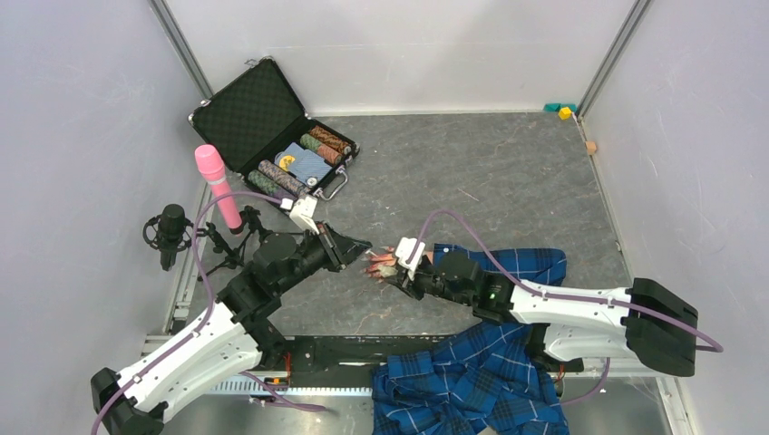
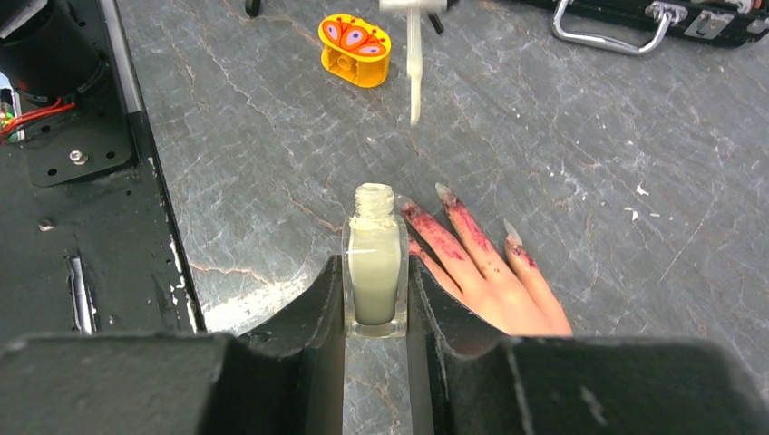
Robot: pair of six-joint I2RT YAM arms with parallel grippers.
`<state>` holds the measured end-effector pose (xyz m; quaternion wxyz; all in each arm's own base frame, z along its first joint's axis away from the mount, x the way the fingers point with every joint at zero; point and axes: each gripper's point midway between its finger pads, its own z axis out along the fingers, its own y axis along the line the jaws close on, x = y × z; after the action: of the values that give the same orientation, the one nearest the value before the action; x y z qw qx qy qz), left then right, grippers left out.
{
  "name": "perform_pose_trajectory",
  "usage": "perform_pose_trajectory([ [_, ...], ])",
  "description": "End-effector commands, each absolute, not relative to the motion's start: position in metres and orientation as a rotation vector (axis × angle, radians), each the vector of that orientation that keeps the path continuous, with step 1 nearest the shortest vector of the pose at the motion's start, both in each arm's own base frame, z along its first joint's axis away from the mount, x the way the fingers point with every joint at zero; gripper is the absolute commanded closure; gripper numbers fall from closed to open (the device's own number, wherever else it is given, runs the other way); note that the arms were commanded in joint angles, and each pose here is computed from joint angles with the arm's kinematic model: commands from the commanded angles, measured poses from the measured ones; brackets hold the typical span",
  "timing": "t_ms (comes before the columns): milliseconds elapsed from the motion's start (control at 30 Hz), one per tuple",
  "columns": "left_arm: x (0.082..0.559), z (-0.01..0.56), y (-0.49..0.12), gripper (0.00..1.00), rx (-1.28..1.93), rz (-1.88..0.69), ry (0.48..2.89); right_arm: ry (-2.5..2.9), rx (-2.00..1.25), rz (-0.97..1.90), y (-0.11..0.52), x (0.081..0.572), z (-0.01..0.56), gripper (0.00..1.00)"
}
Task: Paint the nails
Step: Remove the nail polish from the nail polish bottle, then paint the nail polish on the nail.
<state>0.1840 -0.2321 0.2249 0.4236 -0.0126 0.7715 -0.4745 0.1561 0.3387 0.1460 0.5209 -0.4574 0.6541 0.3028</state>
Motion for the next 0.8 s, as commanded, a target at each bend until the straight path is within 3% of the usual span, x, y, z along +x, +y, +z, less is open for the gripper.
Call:
perform_pose_trajectory([
  [0, 0.2, 0.213, -0.21, 0.98, -0.12, -1.034, 1.921, 1.556, -1.004, 0.699, 0.328, 0.163, 0.157, 1.0],
  [400, 0.215, 0.135, -0.186, 0.98, -0.298, -0.844, 2.007, 1.719, -0.637, 0.466, 0.256, 0.206, 0.141, 1.0],
  [767, 0.222, 0.095, -0.191, 0.98, -0.289, -0.8, 2.061, 1.731, -0.532, 0.405, 0.241, 0.216, 0.142, 1.0],
])
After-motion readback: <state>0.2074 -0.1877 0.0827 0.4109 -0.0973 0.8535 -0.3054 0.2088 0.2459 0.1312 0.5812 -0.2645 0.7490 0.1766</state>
